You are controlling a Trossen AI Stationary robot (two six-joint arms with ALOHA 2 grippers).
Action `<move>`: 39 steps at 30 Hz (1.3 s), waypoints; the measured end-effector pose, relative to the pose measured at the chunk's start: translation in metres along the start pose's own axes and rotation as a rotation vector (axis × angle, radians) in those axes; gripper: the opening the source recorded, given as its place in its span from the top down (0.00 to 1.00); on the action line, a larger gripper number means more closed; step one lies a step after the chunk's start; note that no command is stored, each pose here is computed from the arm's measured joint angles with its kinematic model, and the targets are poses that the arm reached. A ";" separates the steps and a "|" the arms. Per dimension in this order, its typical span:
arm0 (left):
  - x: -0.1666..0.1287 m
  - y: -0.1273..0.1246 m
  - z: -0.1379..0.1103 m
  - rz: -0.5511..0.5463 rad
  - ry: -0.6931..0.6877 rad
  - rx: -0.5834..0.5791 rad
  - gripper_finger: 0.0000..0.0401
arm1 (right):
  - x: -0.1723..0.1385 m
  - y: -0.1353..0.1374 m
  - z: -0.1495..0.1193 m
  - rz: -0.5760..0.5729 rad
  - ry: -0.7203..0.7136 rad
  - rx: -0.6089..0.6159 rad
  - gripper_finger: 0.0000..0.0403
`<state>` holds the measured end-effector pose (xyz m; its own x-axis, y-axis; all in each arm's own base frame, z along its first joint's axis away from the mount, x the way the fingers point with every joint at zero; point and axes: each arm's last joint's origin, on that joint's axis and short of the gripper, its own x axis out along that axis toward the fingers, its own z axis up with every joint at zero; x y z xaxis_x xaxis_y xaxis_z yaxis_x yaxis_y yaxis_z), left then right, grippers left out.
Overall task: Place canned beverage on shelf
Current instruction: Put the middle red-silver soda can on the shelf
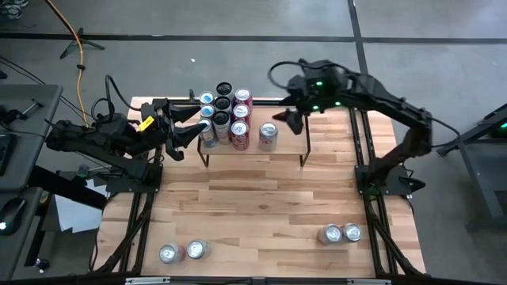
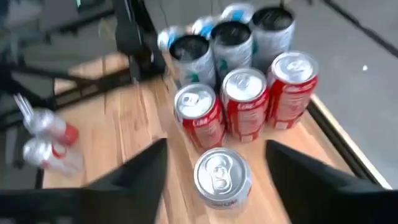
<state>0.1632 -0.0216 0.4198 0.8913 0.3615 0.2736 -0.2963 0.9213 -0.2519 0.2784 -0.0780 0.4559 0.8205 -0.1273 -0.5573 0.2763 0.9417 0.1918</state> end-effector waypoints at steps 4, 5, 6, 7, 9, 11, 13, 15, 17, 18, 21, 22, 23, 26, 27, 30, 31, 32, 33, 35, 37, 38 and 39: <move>0.000 0.000 0.000 -0.002 0.001 0.000 0.40 | 0.021 0.007 0.008 0.009 0.088 -0.085 0.18; 0.000 0.000 0.000 -0.003 0.001 0.000 0.40 | 0.026 0.008 0.010 0.012 0.102 -0.111 0.14; 0.000 0.000 0.000 -0.006 0.001 0.000 0.40 | 0.031 0.009 0.012 0.015 0.116 -0.132 0.10; 0.000 0.000 0.000 -0.009 0.001 0.000 0.40 | 0.037 0.009 0.012 0.015 0.138 -0.145 0.07; 0.000 0.000 0.000 -0.015 0.001 -0.001 0.40 | 0.048 0.009 0.011 0.015 0.188 -0.156 0.03; 0.000 -0.001 0.000 -0.025 0.002 -0.001 0.40 | 0.057 0.008 0.007 0.013 0.246 -0.162 0.02; 0.000 -0.001 0.000 -0.028 0.002 -0.001 0.40 | 0.064 0.007 0.001 0.020 0.316 -0.156 0.02; 0.000 -0.001 0.000 -0.029 0.002 -0.001 0.40 | 0.073 0.005 -0.004 0.026 0.369 -0.157 0.02; 0.000 -0.001 0.000 -0.029 0.002 -0.001 0.40 | 0.079 0.004 -0.010 0.024 0.411 -0.162 0.02; 0.000 -0.001 0.000 -0.029 0.002 -0.001 0.40 | 0.082 0.003 -0.013 0.023 0.416 -0.162 0.02; 0.000 -0.001 0.000 -0.029 0.002 0.000 0.40 | 0.092 0.001 -0.018 0.022 0.417 -0.161 0.02; 0.000 -0.001 0.000 -0.029 0.002 0.000 0.40 | 0.093 0.001 -0.019 0.021 0.426 -0.161 0.02; 0.000 -0.001 0.000 -0.029 0.002 -0.001 0.40 | 0.095 0.001 -0.020 0.019 0.424 -0.161 0.02; 0.000 -0.001 0.000 -0.029 0.002 0.008 0.40 | 0.101 0.000 -0.024 0.001 0.422 -0.158 0.02; 0.000 -0.001 0.000 -0.028 0.002 0.015 0.40 | 0.103 -0.001 -0.026 -0.006 0.432 -0.157 0.02; 0.000 -0.001 0.000 -0.029 0.001 0.025 0.40 | 0.107 -0.002 -0.031 -0.025 0.451 -0.165 0.02; 0.000 -0.001 0.000 -0.028 0.001 0.025 0.40 | 0.108 -0.002 -0.033 -0.030 0.459 -0.170 0.02; 0.000 -0.001 0.000 -0.029 0.001 0.026 0.40 | 0.109 -0.002 -0.034 -0.032 0.465 -0.172 0.02; 0.000 -0.001 0.000 -0.029 0.001 0.026 0.40 | 0.110 -0.002 -0.034 -0.032 0.463 -0.175 0.02; 0.000 -0.001 0.000 -0.028 0.001 0.026 0.40 | 0.111 -0.002 -0.033 -0.027 0.446 -0.194 0.03; 0.000 -0.001 0.000 -0.028 0.001 0.026 0.40 | 0.111 -0.002 -0.033 -0.022 0.442 -0.219 0.08; 0.000 -0.001 0.000 -0.028 0.001 0.026 0.40 | 0.111 -0.002 -0.033 -0.023 0.438 -0.235 0.11; 0.000 -0.001 0.000 -0.028 0.001 0.026 0.40 | 0.112 -0.002 -0.032 -0.024 0.432 -0.249 0.14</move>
<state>0.1634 -0.0224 0.4200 0.8997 0.3352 0.2795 -0.2798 0.9345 -0.2199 0.3532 -0.0843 0.3674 0.5188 -0.0593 -0.8528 0.1220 0.9925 0.0052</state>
